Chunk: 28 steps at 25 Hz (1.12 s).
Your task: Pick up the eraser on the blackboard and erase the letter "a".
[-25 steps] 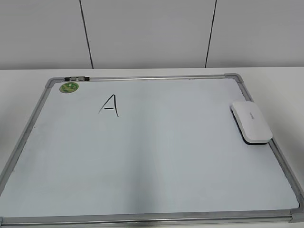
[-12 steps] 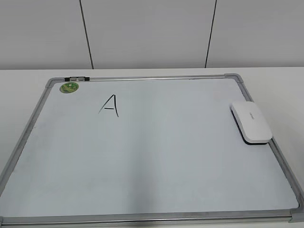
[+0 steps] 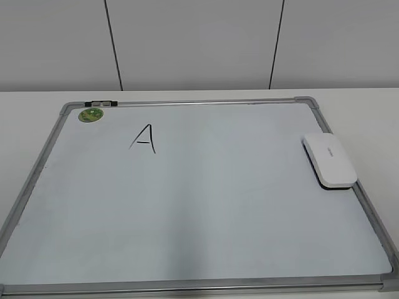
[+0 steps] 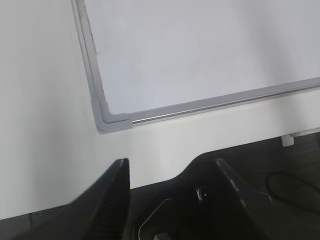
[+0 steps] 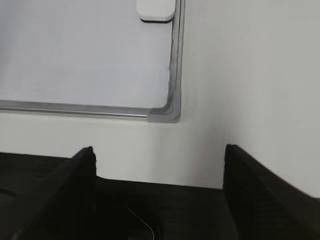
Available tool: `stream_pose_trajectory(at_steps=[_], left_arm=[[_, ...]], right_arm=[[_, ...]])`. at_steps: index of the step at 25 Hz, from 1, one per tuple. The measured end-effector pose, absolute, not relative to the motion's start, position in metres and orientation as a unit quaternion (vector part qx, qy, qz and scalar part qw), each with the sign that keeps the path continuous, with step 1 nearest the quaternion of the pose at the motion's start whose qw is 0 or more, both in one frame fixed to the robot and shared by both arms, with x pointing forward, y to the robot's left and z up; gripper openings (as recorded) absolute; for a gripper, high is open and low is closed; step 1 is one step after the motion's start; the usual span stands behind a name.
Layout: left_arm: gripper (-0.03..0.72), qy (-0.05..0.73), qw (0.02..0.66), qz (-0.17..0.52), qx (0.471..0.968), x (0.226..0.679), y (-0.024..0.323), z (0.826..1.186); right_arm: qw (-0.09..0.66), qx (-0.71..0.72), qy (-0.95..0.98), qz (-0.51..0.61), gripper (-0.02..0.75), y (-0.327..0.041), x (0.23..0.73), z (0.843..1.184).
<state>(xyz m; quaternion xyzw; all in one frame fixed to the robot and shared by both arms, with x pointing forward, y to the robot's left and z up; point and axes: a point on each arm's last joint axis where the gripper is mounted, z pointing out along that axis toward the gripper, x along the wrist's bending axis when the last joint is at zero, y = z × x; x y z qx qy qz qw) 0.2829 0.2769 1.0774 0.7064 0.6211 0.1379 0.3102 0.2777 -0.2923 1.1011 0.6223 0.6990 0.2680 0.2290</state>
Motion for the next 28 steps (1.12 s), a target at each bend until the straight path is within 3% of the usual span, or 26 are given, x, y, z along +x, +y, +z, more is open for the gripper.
stream_pose_trajectory(at_steps=[9,13,28], left_arm=[[0.372,0.615,0.260,0.198,0.717,0.273,0.290,1.068],[0.372,0.624,0.238,0.184,0.721,0.274,0.292,1.052],[0.372,0.617,0.257,0.231,0.707,0.285,0.295,1.046]], right_arm=[[0.240,0.624,0.700,0.250,0.587,-0.297,0.262,1.046],[0.251,0.621,0.697,0.255,0.587,-0.298,0.264,1.044],[0.259,0.619,0.694,0.262,0.587,-0.298,0.268,1.040]])
